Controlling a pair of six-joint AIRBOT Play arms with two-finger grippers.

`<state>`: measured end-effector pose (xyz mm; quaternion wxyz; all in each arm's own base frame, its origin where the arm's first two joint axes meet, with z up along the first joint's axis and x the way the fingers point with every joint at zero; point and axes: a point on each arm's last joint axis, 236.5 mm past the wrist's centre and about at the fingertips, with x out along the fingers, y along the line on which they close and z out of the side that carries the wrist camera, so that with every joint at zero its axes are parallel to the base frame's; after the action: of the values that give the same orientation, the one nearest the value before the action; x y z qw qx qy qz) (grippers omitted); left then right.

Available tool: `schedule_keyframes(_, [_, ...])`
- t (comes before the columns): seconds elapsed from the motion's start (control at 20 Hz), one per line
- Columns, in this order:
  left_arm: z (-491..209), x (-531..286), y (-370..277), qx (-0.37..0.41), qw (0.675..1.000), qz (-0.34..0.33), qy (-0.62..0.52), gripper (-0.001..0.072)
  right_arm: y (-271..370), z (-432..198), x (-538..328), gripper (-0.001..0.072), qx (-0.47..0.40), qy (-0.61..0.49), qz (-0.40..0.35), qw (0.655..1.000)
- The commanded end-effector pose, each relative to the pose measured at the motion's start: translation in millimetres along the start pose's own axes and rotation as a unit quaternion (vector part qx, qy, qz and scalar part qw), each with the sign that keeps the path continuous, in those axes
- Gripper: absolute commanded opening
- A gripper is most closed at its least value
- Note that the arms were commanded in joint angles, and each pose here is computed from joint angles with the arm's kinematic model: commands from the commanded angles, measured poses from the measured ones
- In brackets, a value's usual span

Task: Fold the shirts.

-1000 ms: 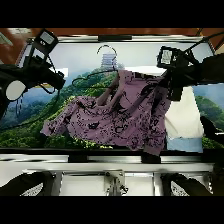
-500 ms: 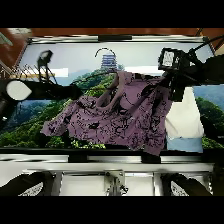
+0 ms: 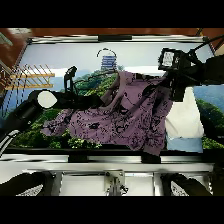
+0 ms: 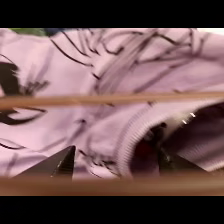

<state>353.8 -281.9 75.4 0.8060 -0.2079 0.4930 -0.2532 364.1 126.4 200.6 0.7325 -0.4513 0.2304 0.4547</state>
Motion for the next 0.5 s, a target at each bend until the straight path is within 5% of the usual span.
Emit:
schedule_keyframes(0.0, [-6,4,-8,-0.004,1.000,-0.010,0.006,0.0538,-1,-2,-1,0.0067,0.002,0.005,-0.002,1.000])
schedule_keyframes(0.05, [-6,4,-7,-0.003,1.000,-0.009,0.006,0.0468,-1,-2,-1,0.0067,0.002,0.004,-0.002,1.000])
schedule_keyframes(0.25, [3,19,1,-0.005,1.000,-0.001,-0.014,0.0462,0,-1,-1,0.0067,0.004,0.002,-0.001,1.000])
schedule_keyframes(0.4, [20,27,6,-0.011,0.999,0.000,-0.049,0.0117,0,-1,-1,0.0067,0.016,0.002,-0.001,1.000])
schedule_keyframes(0.45, [23,27,11,-0.005,0.999,0.007,-0.052,0.0075,0,-1,-1,0.0067,0.019,0.003,-0.001,1.000])
